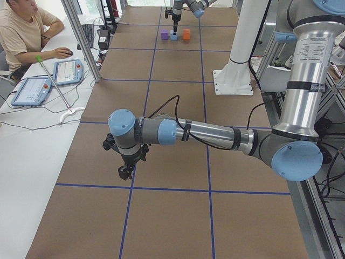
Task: Place blue block between orange and purple blocks
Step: 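Lower the light blue cube between the purple and orange cubes and release, then lift the right gripper away from the cubes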
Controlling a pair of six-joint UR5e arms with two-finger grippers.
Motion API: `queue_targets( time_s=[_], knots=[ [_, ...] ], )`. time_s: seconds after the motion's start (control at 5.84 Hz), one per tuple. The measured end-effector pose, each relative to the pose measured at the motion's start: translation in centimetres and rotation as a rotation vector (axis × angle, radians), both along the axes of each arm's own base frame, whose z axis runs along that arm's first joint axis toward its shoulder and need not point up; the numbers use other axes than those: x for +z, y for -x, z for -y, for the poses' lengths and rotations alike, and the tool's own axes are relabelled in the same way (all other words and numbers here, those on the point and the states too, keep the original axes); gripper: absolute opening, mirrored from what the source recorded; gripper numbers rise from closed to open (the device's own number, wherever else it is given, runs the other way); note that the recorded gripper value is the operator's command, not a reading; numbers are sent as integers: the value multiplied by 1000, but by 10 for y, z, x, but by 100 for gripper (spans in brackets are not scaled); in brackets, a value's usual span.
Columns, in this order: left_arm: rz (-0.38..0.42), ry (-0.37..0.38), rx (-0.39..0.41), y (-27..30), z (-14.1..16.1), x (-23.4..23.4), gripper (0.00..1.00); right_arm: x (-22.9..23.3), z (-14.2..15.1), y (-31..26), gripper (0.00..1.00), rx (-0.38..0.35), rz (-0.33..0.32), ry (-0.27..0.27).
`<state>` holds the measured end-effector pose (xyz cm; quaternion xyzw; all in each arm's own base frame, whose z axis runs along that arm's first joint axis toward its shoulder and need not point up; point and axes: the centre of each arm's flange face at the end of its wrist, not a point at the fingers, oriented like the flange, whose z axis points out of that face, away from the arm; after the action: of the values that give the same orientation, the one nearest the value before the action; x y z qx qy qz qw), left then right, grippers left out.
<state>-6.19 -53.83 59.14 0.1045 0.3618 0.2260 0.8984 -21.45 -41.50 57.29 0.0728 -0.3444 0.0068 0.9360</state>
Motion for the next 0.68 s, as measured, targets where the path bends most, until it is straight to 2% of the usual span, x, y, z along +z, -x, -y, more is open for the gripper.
queue_targets(
  time_s=[0.34, 0.51, 0.68],
  knots=[
    [-1, 4, 0, 0, -1, 2, 100, -11, 5, -6, 100, -3, 21, -7],
    [-1, 12, -1, 0, -2, 5, 100, -19, 24, -32, 100, -10, 32, -3],
    [1, 29, -2, 0, -7, 13, 100, -28, 52, -75, 100, -49, 20, -17]
  ],
)
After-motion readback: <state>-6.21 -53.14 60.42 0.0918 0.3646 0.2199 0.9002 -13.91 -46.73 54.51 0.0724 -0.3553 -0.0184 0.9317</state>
